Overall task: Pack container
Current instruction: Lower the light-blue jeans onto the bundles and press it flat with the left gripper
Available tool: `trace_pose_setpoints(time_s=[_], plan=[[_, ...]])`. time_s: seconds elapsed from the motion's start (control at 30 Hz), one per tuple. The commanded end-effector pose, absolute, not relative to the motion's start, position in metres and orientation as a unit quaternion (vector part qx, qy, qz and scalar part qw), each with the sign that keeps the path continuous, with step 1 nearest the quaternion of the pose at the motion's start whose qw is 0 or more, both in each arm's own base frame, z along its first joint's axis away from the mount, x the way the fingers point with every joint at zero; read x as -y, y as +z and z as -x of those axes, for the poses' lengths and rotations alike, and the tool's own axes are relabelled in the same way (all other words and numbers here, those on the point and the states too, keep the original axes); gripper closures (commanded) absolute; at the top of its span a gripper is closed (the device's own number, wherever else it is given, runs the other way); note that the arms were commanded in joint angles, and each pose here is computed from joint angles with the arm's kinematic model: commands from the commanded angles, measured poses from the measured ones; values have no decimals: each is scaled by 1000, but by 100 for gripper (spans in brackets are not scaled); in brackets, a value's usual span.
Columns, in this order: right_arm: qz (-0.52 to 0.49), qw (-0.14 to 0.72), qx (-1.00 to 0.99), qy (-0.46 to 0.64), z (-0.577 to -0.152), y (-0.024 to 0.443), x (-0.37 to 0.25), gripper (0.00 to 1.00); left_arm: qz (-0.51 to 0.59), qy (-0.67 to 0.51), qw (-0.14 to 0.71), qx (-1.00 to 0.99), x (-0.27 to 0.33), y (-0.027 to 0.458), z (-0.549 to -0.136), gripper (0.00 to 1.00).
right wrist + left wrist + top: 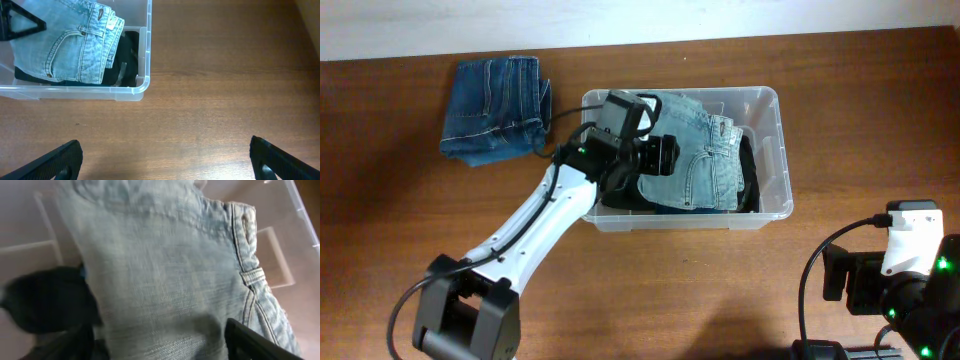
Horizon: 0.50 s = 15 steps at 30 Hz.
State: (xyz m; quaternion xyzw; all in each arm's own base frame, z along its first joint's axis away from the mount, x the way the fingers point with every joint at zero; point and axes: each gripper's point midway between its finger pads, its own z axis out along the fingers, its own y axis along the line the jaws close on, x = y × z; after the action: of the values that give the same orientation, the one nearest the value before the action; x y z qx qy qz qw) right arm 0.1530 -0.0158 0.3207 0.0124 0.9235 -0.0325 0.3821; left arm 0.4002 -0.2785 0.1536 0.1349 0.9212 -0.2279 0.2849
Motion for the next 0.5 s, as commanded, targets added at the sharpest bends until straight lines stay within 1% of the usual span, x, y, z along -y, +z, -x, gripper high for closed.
trace_pose_setpoints(time_s=[0.0,0.1,0.13,0.2,0.23,0.27,0.33,0.37,0.4,0.47], plan=[[-12,390,-920,-37,-152,325,16,2,-173,-176,370,-896,268,216,-424,14],[-12,390,-920,-37,-152,325,16,2,-183,-166,403,-881,266,256,-430,14],[-12,390,-920,-37,-152,325,16,2,-184,-168,410,-877,267,268,-431,17],[-12,390,-920,-37,-152,325,16,2,-184,-170,415,-875,267,282,-431,33],[-12,390,-920,-37,-152,325,16,1,-185,-171,415,-874,267,284,-430,46],[-12,390,-920,-37,-152,325,16,2,-185,-171,413,-875,267,283,-429,63],[-12,390,-920,-37,-152,325,16,2,-187,-166,398,-883,266,272,-427,85],[-12,390,-920,-37,-152,325,16,2,-187,-162,386,-889,265,264,-426,94],[-12,390,-920,-37,-152,325,16,2,-188,-158,374,-894,265,255,-425,99],[-12,390,-920,-37,-152,325,16,2,-194,-154,345,-906,268,232,-423,99]])
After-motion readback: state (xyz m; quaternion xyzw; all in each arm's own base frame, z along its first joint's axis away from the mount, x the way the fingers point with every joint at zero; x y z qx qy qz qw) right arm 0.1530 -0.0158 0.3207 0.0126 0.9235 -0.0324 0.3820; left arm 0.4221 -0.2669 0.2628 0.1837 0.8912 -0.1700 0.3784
